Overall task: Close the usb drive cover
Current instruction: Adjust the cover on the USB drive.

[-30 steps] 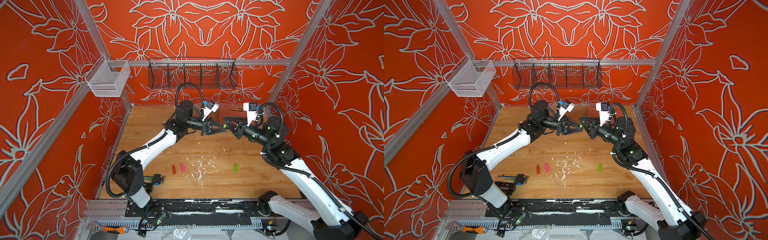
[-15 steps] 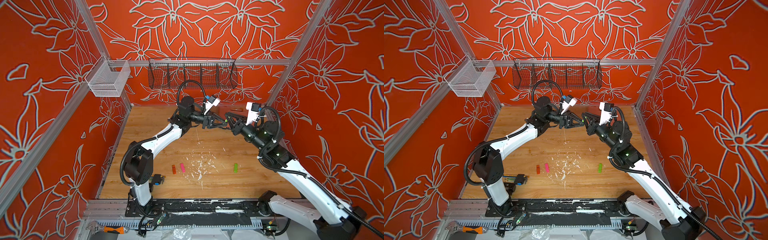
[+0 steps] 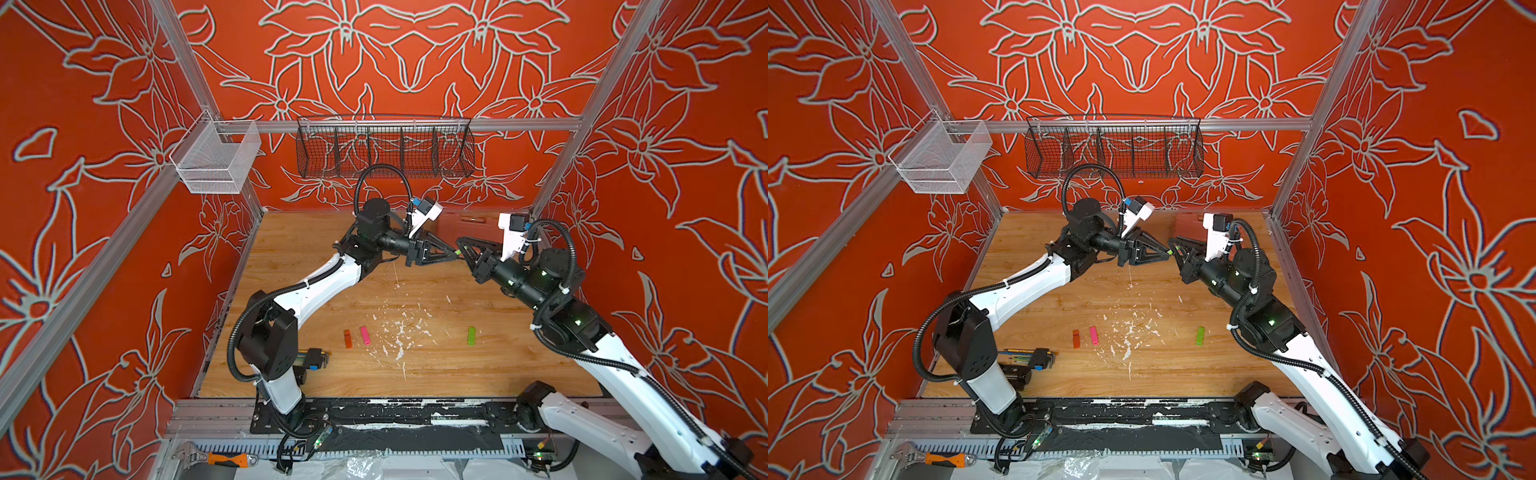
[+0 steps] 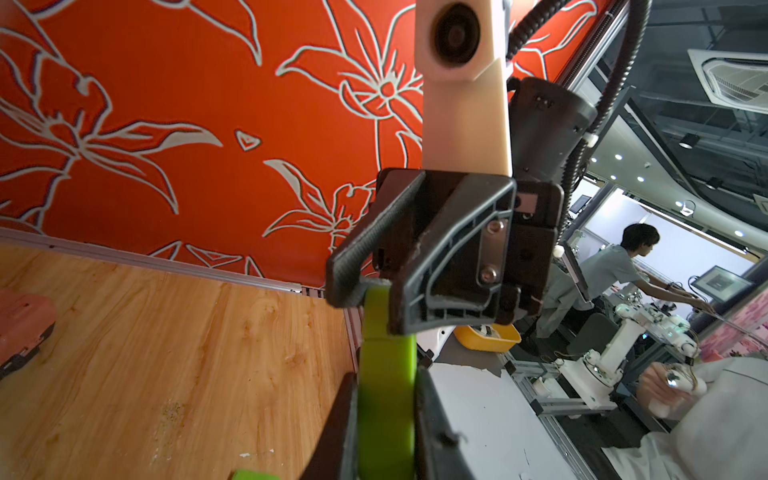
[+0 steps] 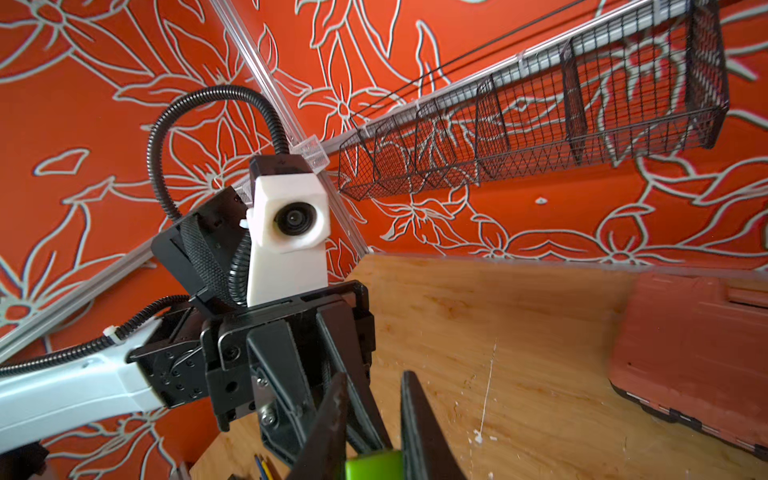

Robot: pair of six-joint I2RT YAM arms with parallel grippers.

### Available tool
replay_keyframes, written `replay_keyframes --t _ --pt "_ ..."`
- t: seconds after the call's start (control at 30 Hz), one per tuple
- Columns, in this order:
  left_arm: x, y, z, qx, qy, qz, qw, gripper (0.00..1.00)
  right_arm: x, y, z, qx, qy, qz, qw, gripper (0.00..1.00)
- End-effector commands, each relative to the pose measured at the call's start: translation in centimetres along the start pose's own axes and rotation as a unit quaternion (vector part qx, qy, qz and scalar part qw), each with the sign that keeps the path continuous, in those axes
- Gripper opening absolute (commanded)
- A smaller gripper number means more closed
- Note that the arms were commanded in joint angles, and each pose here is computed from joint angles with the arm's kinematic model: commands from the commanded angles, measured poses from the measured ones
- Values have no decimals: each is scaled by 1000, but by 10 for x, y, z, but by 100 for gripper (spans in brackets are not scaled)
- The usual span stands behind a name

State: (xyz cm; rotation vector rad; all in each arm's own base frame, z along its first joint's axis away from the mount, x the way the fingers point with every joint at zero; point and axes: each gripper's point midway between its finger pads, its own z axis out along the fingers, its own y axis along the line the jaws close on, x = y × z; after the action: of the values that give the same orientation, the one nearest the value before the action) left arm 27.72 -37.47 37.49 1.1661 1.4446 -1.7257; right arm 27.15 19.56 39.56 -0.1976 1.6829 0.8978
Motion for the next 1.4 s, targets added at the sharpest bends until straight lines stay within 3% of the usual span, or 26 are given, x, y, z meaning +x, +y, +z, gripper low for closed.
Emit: replay_keyframes --t 0.0,0.07,0.17,0.33,0.53,0.93,1.37 --pt "-12 -17 11 -18 -36 18 999 0 61 -15 9 4 129 -5 992 19" --pt "-7 -17 11 -11 -50 4 999 0 59 -11 14 -9 129 -7 992 32" --pt "-3 -11 12 -13 -55 -17 998 0 53 -9 16 -16 117 -6 993 43" --pt "5 -5 13 -14 -51 -35 998 0 27 -14 -6 14 72 -20 997 51" --pt "10 -4 12 -18 -47 -44 998 0 10 -29 -35 25 21 12 999 51" --pt "11 -5 12 -16 -44 -48 998 0 12 0 -47 -86 -22 19 996 46" --pt "10 -9 11 -13 -44 -44 998 0 2 -1 -30 -105 -32 21 994 41"
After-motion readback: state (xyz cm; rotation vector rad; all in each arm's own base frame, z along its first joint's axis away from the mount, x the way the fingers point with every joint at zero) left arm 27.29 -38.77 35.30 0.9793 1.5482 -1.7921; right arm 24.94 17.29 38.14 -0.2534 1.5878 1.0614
